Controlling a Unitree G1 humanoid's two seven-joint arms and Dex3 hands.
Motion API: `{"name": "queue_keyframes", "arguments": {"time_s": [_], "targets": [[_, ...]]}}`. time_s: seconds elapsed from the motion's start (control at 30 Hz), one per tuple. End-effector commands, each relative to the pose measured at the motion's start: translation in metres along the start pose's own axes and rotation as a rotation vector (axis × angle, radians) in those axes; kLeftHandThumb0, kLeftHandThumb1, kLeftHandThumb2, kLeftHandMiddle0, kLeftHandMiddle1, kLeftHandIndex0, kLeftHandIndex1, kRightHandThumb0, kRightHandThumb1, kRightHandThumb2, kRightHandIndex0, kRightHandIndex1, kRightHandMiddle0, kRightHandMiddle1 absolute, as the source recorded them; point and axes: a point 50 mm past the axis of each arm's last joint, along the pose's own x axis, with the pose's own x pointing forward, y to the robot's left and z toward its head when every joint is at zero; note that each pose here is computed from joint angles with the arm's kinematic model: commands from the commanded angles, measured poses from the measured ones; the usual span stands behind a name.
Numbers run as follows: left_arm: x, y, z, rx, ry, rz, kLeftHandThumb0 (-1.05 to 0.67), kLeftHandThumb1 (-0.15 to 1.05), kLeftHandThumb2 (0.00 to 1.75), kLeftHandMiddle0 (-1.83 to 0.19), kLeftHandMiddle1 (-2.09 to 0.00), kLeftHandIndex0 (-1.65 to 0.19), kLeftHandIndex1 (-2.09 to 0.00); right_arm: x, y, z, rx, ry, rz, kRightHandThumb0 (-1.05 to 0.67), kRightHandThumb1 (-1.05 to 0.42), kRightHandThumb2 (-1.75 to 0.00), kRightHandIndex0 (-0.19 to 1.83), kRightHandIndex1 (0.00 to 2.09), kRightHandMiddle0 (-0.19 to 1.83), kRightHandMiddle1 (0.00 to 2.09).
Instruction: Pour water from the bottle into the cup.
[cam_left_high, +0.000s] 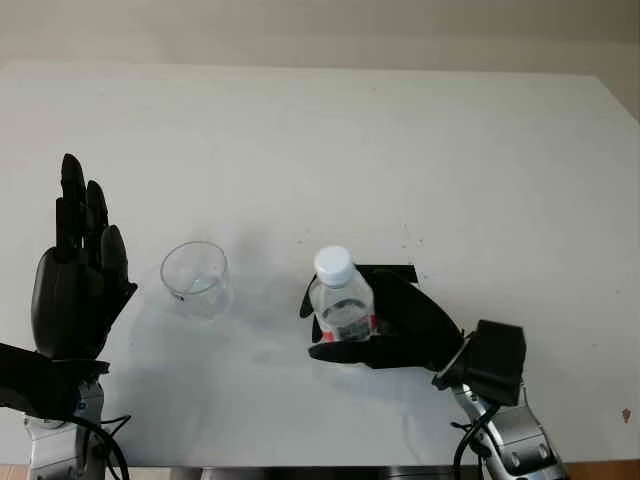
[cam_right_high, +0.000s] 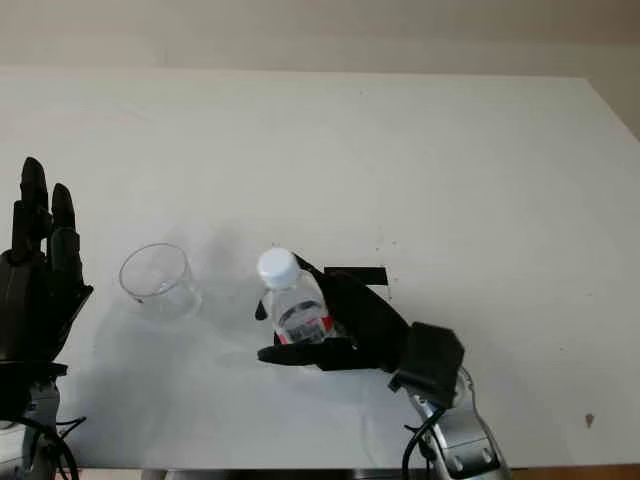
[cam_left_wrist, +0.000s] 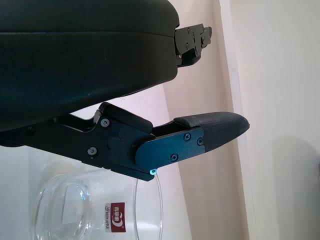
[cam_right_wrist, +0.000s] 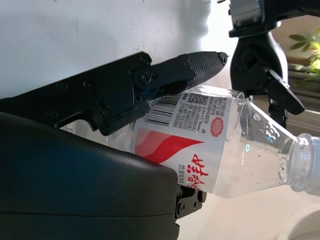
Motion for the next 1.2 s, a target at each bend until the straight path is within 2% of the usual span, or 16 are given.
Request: {"name": "queue_keyframes", "arguments": {"time_s": [0.0, 0.13, 0.3, 0.47, 0.63, 0.8, 0.93, 1.0, 1.07, 1.1, 1.17], "targets": [[0.000, 0.000, 0.003, 0.000, -0.016, 0.002, -0.69, 1.05, 0.67, 0.19, 0.00, 0.19, 0.00, -0.006, 0.003, -0.006, 0.002, 0.023, -0.017, -0.44, -1.05, -0.55, 1.83, 2.09, 1.83, 2.09], [0.000, 0.001, 0.003, 0.002, -0.019, -0.003, -0.68, 1.05, 0.67, 0.19, 0.00, 0.19, 0.00, -0.006, 0.004, -0.008, -0.002, 0.013, -0.048, -0.43, -1.05, -0.62, 1.83, 2.09, 1.83, 2.09], [0.003, 0.000, 0.003, 0.000, -0.023, -0.005, -0.67, 1.05, 0.68, 0.19, 0.00, 0.19, 0.00, -0.004, 0.001, -0.008, 0.011, -0.002, -0.097, -0.42, -1.05, -0.63, 1.83, 2.09, 1.83, 2.09], [0.005, 0.001, 0.003, 0.008, -0.023, 0.002, -0.67, 1.05, 0.68, 0.19, 0.00, 0.19, 0.00, 0.005, -0.016, 0.004, -0.013, -0.070, -0.161, -0.42, -1.05, -0.64, 1.83, 2.09, 1.83, 2.09], [0.007, 0.000, 0.002, 0.007, -0.022, -0.004, -0.66, 1.05, 0.68, 0.19, 0.00, 0.19, 0.00, 0.029, -0.054, 0.038, -0.147, -0.178, -0.206, -0.38, -1.05, -0.64, 1.83, 2.09, 1.83, 2.09], [0.009, -0.002, 0.002, 0.009, -0.025, -0.011, -0.69, 1.05, 0.67, 0.19, 0.00, 0.19, 0.00, 0.072, -0.097, 0.076, -0.325, -0.218, -0.224, -0.26, -1.05, -0.77, 1.83, 2.09, 1.83, 2.09], [0.010, -0.004, 0.001, 0.007, -0.023, -0.016, -0.70, 1.05, 0.68, 0.19, 0.00, 0.19, 0.00, 0.094, -0.115, 0.091, -0.438, -0.252, -0.231, -0.23, -1.05, -0.66, 1.83, 2.09, 1.82, 2.09], [0.010, -0.006, 0.000, -0.007, -0.027, -0.015, -0.68, 1.05, 0.69, 0.19, 0.00, 0.19, 0.00, 0.103, -0.122, 0.099, -0.541, -0.289, -0.225, -0.24, -1.05, -0.55, 1.75, 2.09, 1.57, 2.09], [0.010, -0.008, -0.002, -0.017, -0.031, -0.013, -0.67, 1.05, 0.71, 0.19, 0.00, 0.19, 0.00, 0.113, -0.126, 0.105, -0.670, -0.306, -0.212, -0.30, -1.05, -0.42, 1.45, 2.09, 1.18, 2.09], [0.011, -0.009, -0.002, -0.020, -0.031, -0.012, -0.66, 1.05, 0.71, 0.19, 0.00, 0.19, 0.00, 0.118, -0.126, 0.108, -0.743, -0.310, -0.212, -0.33, -1.05, -0.37, 1.31, 2.09, 1.05, 2.09], [0.011, -0.010, -0.002, -0.022, -0.036, -0.014, -0.66, 1.05, 0.73, 0.19, 0.00, 0.19, 0.00, 0.125, -0.125, 0.110, -0.865, -0.322, -0.209, -0.37, -1.05, -0.28, 1.19, 2.09, 0.95, 2.09]]}}
